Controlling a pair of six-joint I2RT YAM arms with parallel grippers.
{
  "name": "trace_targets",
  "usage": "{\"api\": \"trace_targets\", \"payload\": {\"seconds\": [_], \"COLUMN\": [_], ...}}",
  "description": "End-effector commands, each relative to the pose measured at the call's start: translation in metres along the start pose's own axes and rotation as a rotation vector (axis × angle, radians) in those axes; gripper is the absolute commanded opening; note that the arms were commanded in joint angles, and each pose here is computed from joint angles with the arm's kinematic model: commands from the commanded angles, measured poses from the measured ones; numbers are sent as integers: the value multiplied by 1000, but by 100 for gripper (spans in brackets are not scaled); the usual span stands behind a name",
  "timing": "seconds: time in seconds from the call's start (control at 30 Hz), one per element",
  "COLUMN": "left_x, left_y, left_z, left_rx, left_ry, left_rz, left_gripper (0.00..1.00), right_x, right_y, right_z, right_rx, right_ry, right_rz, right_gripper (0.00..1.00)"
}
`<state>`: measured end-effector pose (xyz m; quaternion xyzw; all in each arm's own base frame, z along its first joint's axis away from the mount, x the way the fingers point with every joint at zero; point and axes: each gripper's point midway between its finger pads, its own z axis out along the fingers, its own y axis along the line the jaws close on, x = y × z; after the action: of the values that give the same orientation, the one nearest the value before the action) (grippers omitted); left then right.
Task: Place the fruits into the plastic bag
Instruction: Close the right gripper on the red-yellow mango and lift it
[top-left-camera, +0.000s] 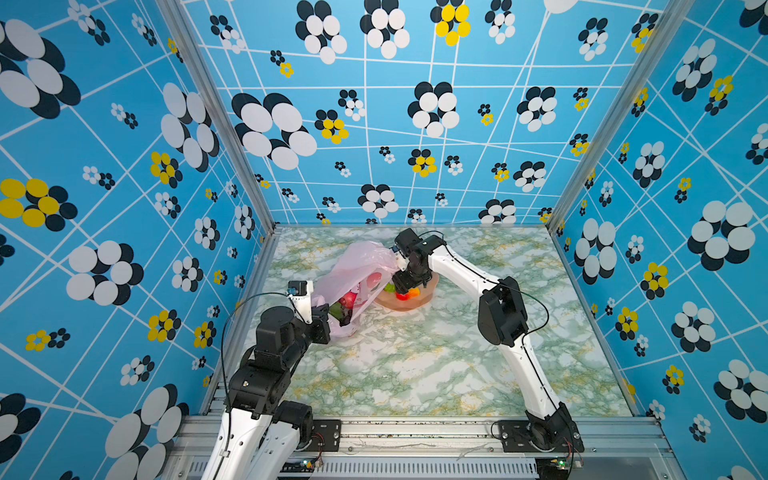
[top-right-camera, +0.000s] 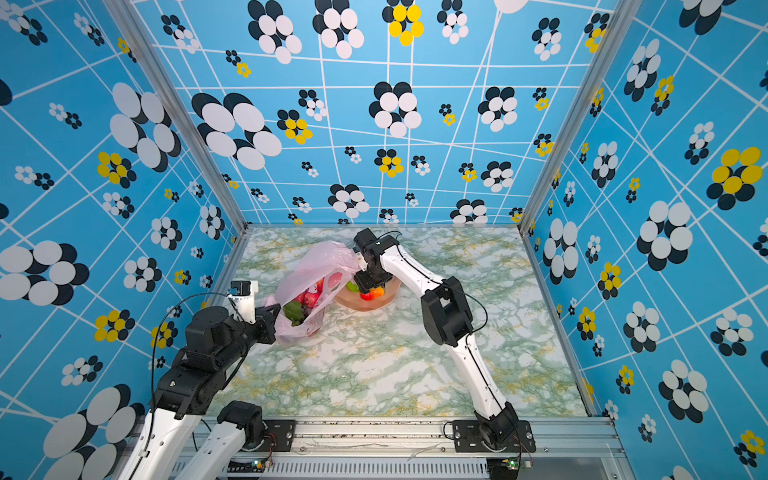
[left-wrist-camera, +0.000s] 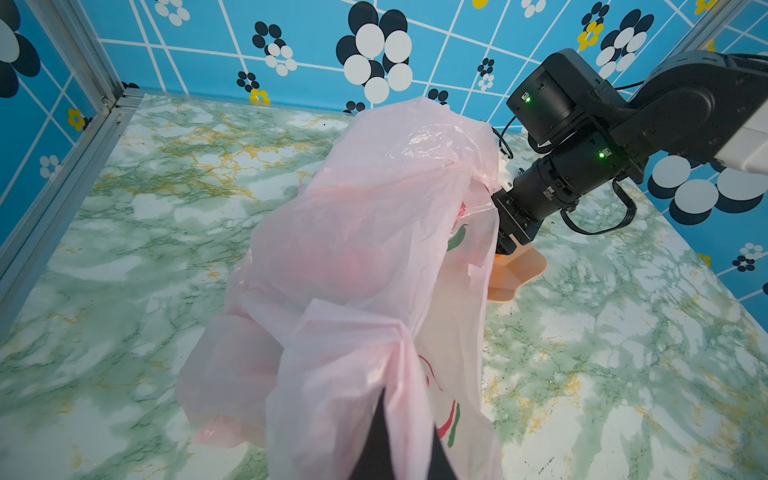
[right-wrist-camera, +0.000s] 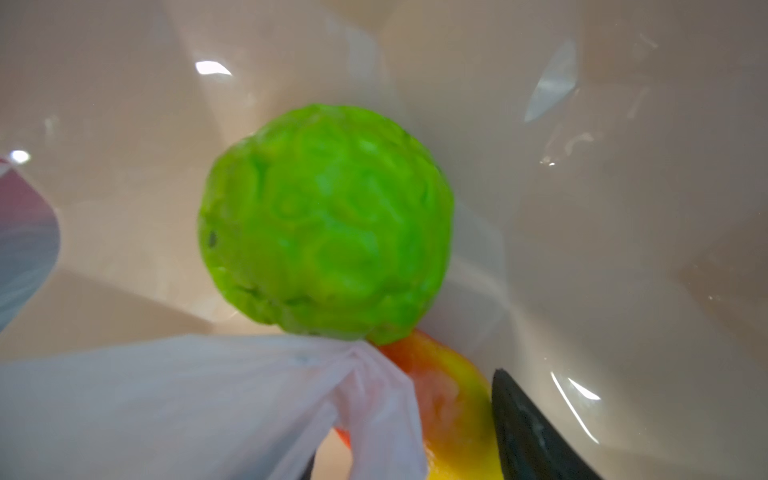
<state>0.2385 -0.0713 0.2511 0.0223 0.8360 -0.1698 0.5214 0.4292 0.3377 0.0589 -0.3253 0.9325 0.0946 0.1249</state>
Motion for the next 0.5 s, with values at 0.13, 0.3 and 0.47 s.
{"api": "trace_targets", "payload": {"seconds": [0.13, 0.3, 0.47], "left_x": [2, 2, 1], "left_y": [2, 2, 2], "left_z": [4, 5, 5], "left_rx": [-2, 5, 10], "left_ry": [4, 5, 2], "left_rz": [5, 1, -4], "left_gripper": [0, 0, 0], "right_x": [14, 24, 26], "right_y": [4, 6, 7], "right_z": [11, 8, 4], "right_rx": [-52, -60, -65], "right_ry": [69, 99, 98], "right_rz": [2, -3, 0], "right_gripper": [67, 67, 69]}}
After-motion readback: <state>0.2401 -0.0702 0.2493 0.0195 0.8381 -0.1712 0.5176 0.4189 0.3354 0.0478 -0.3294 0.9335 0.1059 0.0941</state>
